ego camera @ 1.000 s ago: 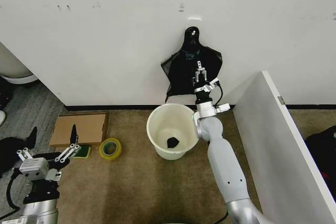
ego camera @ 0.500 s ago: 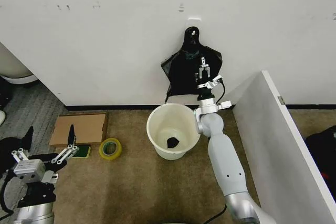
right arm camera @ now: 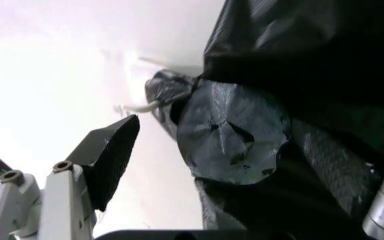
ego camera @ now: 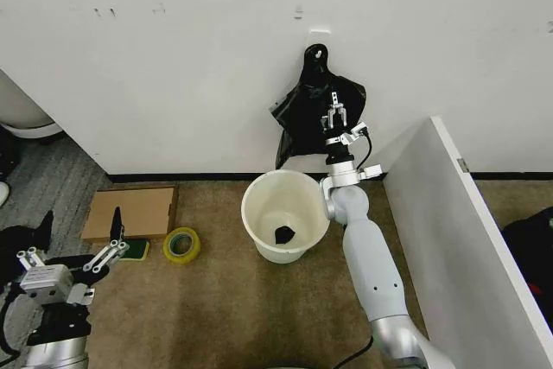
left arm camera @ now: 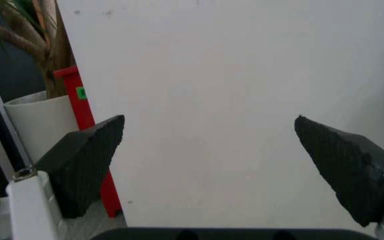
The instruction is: Place the garbage bag over the trash bin.
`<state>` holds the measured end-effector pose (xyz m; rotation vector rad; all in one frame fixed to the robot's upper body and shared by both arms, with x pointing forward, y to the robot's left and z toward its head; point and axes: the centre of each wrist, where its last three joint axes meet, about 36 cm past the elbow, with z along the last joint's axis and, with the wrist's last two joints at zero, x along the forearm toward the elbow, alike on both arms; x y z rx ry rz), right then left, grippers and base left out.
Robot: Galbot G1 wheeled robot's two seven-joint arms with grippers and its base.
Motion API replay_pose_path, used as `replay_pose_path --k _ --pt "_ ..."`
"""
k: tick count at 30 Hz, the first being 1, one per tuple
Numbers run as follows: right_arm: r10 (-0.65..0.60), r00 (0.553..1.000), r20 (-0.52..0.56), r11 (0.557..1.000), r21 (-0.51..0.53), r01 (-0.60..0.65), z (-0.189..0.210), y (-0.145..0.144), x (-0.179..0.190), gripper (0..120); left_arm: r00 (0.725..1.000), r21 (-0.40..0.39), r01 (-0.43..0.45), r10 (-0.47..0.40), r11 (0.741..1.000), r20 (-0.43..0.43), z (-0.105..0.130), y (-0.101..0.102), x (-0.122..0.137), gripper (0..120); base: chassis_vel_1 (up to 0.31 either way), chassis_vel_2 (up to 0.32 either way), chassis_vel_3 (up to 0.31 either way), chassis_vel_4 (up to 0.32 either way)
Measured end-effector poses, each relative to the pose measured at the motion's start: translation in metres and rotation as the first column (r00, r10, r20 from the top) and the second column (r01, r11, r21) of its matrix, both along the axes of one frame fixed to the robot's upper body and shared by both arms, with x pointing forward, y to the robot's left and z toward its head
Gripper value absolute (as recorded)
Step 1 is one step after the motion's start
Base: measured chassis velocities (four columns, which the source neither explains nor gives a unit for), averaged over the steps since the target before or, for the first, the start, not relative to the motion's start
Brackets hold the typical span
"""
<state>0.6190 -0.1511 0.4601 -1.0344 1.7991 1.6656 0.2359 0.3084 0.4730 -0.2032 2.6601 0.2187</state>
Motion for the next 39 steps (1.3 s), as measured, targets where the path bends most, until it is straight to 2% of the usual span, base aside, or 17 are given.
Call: replay_pose_path --k 3,5,7,11,15,18,20,26,39 --pt "-0.001 1.000 0.003 1.000 -0.001 0.001 0.001 -0.001 0.001 82 1.000 -0.001 0.000 0.000 1.000 -0.001 0.000 0.000 0.000 100 0.000 0.000 0.000 0.000" --pt "-0.001 1.000 0.008 1.000 0.000 0.001 0.003 -0.001 0.001 74 1.000 0.000 0.001 -0.001 1.000 -0.002 0.000 0.000 0.000 100 0.000 0.000 0.000 0.000" --pt "-0.001 1.000 0.010 1.000 -0.001 0.001 0.004 -0.001 0.001 71 1.000 0.000 0.001 -0.001 1.000 -0.002 0.000 0.000 0.000 100 0.000 0.000 0.000 0.000" --pt "-0.006 1.000 0.008 1.000 -0.002 0.006 0.005 -0.001 0.000 53 1.000 0.003 0.002 -0.002 1.000 -0.002 0.001 0.000 -0.001 100 0.000 0.000 0.000 0.000" --pt "-0.010 1.000 0.007 1.000 -0.003 0.010 0.005 -0.001 -0.001 43 1.000 0.004 0.004 -0.004 1.000 -0.001 0.002 0.000 0.000 100 0.000 0.000 0.000 0.000" --pt "-0.015 1.000 0.005 1.000 -0.007 0.015 0.006 -0.001 -0.001 27 1.000 0.002 0.005 -0.005 1.000 0.003 0.002 0.000 0.001 100 0.000 0.000 0.000 0.000" --pt "-0.016 1.000 0.004 1.000 -0.008 0.016 0.006 -0.001 -0.002 25 1.000 0.002 0.006 -0.006 1.000 0.004 0.002 0.000 0.001 100 0.000 0.000 0.000 0.000" --pt "-0.021 1.000 0.003 1.000 -0.017 0.021 0.008 0.000 -0.003 0 1.000 -0.001 0.004 -0.004 1.000 0.002 0.002 0.000 0.002 100 0.000 0.000 0.000 0.000" --pt "-0.007 1.000 0.021 0.996 -0.087 0.009 0.006 0.015 -0.024 0 1.000 -0.015 0.001 -0.001 1.000 0.003 -0.001 -0.002 0.006 100 0.000 0.000 0.000 0.000"
